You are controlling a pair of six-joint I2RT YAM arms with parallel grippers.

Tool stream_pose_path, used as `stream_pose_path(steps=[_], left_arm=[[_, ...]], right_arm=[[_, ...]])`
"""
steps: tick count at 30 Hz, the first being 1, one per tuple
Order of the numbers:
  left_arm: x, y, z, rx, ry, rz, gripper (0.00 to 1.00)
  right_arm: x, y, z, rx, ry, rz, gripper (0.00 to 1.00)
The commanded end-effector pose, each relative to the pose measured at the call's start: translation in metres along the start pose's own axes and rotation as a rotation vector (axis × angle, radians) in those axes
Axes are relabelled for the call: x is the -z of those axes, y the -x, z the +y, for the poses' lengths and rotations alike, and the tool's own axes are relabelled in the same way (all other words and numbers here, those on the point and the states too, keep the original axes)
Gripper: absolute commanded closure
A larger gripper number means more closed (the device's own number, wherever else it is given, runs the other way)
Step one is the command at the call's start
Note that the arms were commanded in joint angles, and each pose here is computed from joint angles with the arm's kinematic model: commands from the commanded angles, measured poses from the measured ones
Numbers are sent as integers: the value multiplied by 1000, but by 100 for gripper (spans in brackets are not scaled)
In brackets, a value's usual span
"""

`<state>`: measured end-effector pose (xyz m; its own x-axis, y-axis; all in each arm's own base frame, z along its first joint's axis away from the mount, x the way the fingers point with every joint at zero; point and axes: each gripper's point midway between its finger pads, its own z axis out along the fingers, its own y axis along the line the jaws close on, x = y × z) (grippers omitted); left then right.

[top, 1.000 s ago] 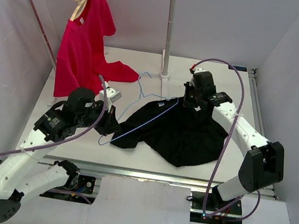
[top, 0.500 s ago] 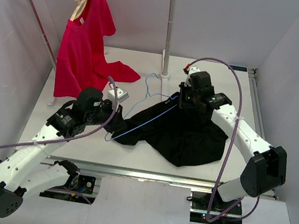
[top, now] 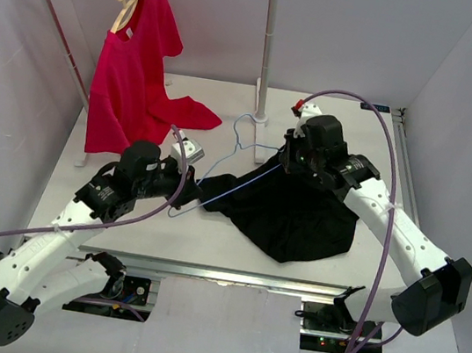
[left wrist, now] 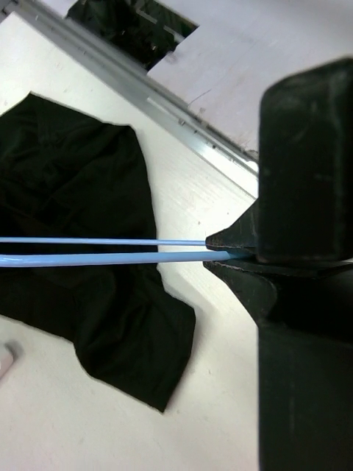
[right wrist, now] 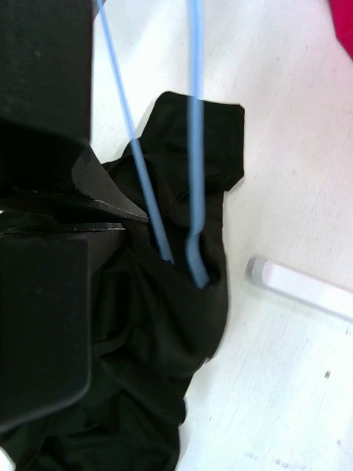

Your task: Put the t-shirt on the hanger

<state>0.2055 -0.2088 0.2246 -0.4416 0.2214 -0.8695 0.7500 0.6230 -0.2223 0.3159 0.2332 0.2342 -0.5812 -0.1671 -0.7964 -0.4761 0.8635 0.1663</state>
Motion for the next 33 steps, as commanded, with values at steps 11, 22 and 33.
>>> stream_pose_path(steps=[11, 22, 33], left_arm=[[51, 28, 0, -37, 120, -58, 100], [35, 19, -19, -37, -26, -31, 100], [32, 13, -16, -26, -13, -4, 100]], right_arm=[[29, 11, -44, 40, -247, -39, 92], [25, 29, -42, 30, -249, -75, 92], [19, 35, -44, 48, -268, -61, 92]])
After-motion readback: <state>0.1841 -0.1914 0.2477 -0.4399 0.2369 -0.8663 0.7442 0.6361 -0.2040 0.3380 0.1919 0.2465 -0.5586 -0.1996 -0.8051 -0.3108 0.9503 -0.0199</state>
